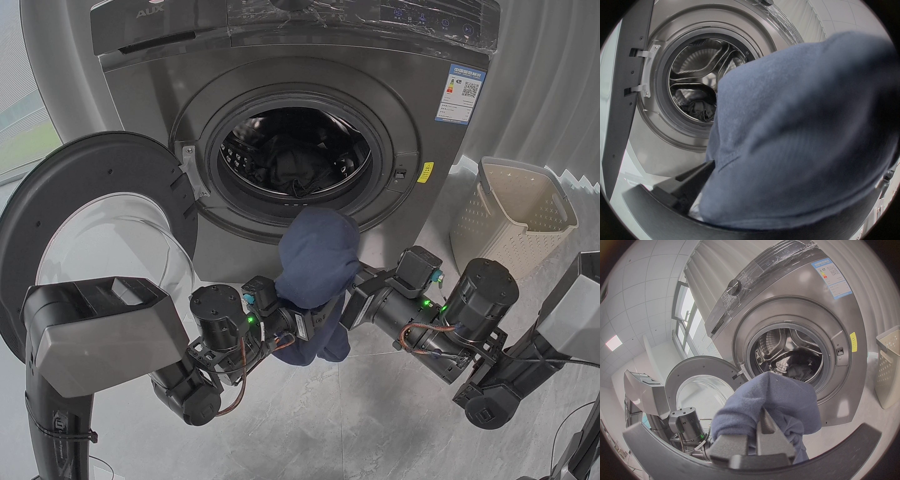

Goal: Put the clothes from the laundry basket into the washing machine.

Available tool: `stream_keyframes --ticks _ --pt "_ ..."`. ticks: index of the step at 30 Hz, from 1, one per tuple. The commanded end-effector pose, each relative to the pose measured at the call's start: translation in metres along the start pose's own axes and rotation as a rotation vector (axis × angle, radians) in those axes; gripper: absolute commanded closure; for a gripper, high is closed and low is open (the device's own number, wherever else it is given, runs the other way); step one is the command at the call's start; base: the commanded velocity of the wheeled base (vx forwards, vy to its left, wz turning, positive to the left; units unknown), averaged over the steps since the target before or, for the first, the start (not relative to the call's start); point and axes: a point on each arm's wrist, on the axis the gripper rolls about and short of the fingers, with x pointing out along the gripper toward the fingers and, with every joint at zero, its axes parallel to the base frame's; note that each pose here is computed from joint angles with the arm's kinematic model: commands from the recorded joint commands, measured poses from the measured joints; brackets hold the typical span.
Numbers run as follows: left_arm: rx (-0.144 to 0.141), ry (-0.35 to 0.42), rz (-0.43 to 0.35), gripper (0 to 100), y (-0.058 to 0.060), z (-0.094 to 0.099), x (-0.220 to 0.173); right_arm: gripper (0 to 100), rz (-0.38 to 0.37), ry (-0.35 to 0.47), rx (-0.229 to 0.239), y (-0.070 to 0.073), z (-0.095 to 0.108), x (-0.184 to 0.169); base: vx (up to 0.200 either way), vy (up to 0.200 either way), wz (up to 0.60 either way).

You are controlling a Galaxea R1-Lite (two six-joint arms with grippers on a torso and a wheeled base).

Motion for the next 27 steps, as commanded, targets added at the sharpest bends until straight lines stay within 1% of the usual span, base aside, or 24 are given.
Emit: stream_keyframes --ticks 1,4,8,12,14,15,16,20,23,27 --pt "-0.001 -0.003 0.0 100 0.0 -0.001 0.001 100 0.001 -0.003 0.001 0.0 0.001 0.0 0.0 0.0 0.0" --pt "-0.001 -0.011 0.003 100 0.001 0.0 0.003 100 0.001 -0.003 0.001 0.0 0.001 0.0 0.0 0.0 0.0" --pt "-0.005 -0.055 0.036 100 0.006 0.009 0.008 100 -0.006 -0.004 0.007 -0.003 0.002 -0.001 0.0 0.0 0.0" --pt "-0.01 -0.091 0.079 100 0.013 0.021 0.006 100 -0.023 0.018 0.007 -0.008 0.0 -0.006 0.0 0.0 0.0" --pt "-0.016 -0.111 0.078 100 0.011 0.03 0.004 100 -0.042 0.039 0.005 -0.015 -0.005 -0.009 0.0 0.0 0.0" --pt "-0.016 -0.111 0.078 100 0.011 0.03 0.004 100 -0.042 0.039 0.005 -0.015 -0.005 -0.009 0.0 0.0 0.0" --pt "-0.025 -0.132 0.077 100 0.01 0.039 0.002 100 -0.048 0.046 0.011 -0.016 -0.007 -0.009 0.0 0.0 0.0" --pt "-0.032 -0.155 0.064 100 0.003 0.052 -0.004 100 -0.071 0.066 0.016 -0.022 -0.016 -0.006 0.0 0.0 0.0" --pt "-0.033 -0.152 0.066 100 0.002 0.053 -0.008 100 -0.086 0.07 0.017 -0.025 -0.02 -0.004 0.0 0.0 0.0" --pt "-0.031 -0.143 0.066 100 0.002 0.052 -0.01 100 -0.086 0.072 0.017 -0.026 -0.022 -0.003 0.0 0.0 0.0"
